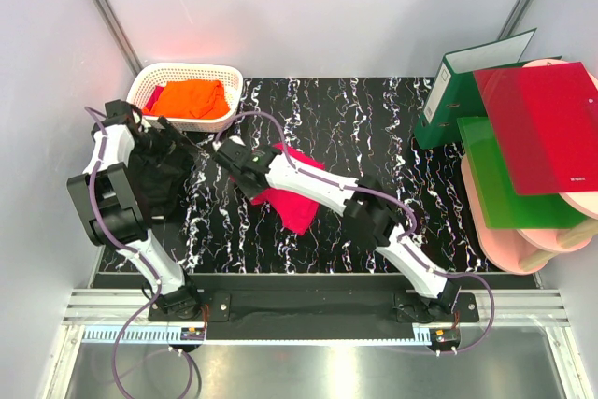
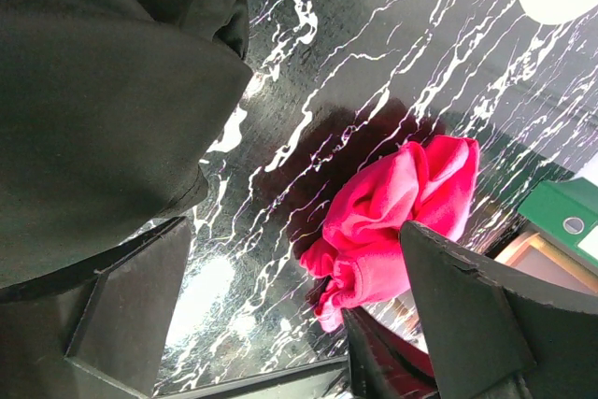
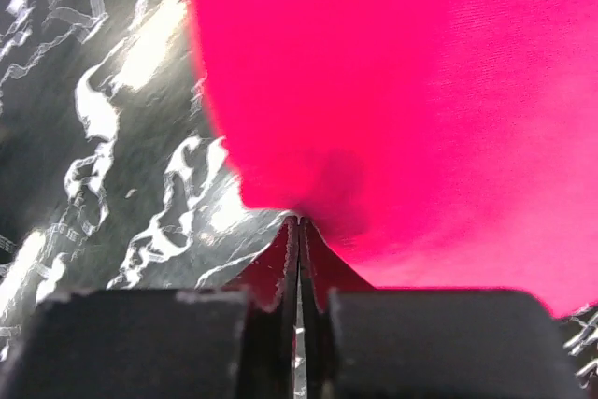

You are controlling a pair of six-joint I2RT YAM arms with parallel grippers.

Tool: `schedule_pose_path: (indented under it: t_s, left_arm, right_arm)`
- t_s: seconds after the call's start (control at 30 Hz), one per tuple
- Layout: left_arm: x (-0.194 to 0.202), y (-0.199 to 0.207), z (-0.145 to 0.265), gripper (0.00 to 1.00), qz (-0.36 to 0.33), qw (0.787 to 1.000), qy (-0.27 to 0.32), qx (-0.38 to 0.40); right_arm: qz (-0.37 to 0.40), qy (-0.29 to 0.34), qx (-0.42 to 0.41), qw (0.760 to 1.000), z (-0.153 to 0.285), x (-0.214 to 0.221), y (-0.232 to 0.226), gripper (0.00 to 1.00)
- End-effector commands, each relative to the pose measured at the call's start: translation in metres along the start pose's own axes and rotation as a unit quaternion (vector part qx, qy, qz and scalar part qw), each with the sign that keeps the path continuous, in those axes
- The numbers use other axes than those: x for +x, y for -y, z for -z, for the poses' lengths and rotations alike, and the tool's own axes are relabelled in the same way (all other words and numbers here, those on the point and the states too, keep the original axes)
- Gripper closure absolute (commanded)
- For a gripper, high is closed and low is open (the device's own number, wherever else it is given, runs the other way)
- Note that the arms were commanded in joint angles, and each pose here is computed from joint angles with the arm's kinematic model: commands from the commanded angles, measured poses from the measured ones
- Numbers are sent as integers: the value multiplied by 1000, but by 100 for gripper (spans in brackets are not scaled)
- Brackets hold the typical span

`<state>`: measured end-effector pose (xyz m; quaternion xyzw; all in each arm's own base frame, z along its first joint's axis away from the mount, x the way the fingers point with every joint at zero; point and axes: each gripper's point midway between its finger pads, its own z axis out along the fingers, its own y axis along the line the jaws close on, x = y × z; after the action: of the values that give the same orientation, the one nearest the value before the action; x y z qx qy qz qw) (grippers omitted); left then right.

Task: Fold and stack the t-shirts
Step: Flatten out the tshirt

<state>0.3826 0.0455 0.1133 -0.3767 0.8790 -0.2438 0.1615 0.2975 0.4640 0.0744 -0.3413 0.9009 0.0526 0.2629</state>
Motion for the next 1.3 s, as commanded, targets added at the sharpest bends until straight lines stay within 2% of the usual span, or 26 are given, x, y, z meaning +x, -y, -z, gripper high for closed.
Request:
schedule_pose_path:
  t_s: [0.0, 0.23, 0.3, 0.33, 0.37, 0.43, 0.53, 0.8, 1.03, 1.27]
  left_arm:
    - [2, 8, 3, 2, -17, 1000, 3, 20]
    - [3, 7, 2, 2, -17, 1000, 0, 19]
    - [4, 6, 1, 2, -17, 1000, -1, 18]
    - [5, 6, 1, 2, -19, 1000, -2, 18]
    - [5, 5, 0, 2, -18, 1000, -3, 17]
    - [6, 4, -3, 2, -19, 1000, -6, 16]
    - [8, 2, -5, 2, -20, 1000, -11, 14]
    - [9, 1, -10, 2, -19, 1000, -18, 13]
    - [10, 4, -15, 2, -21, 999, -22, 10]
    - [13, 7, -20, 2, -23, 999, -27, 10]
  right_arm:
    - [-38, 31, 61, 997, 2, -21, 31, 100]
    - [-36, 40, 80, 995, 13, -26, 44, 100]
    - [-23, 29, 37, 999, 15, -22, 30, 98]
    - [-15, 28, 19, 999, 19, -23, 26, 76]
    - [-13, 29, 4, 1000, 21, -23, 20, 59]
    - [-6, 25, -23, 999, 29, -20, 11, 35]
    - [1, 28, -40, 999, 38, -20, 4, 29]
    - [-7, 37, -17, 999, 31, -27, 7, 29]
    - [-6, 62, 4, 998, 53, -39, 19, 30]
    - [-9, 39, 59, 997, 21, -25, 39, 29]
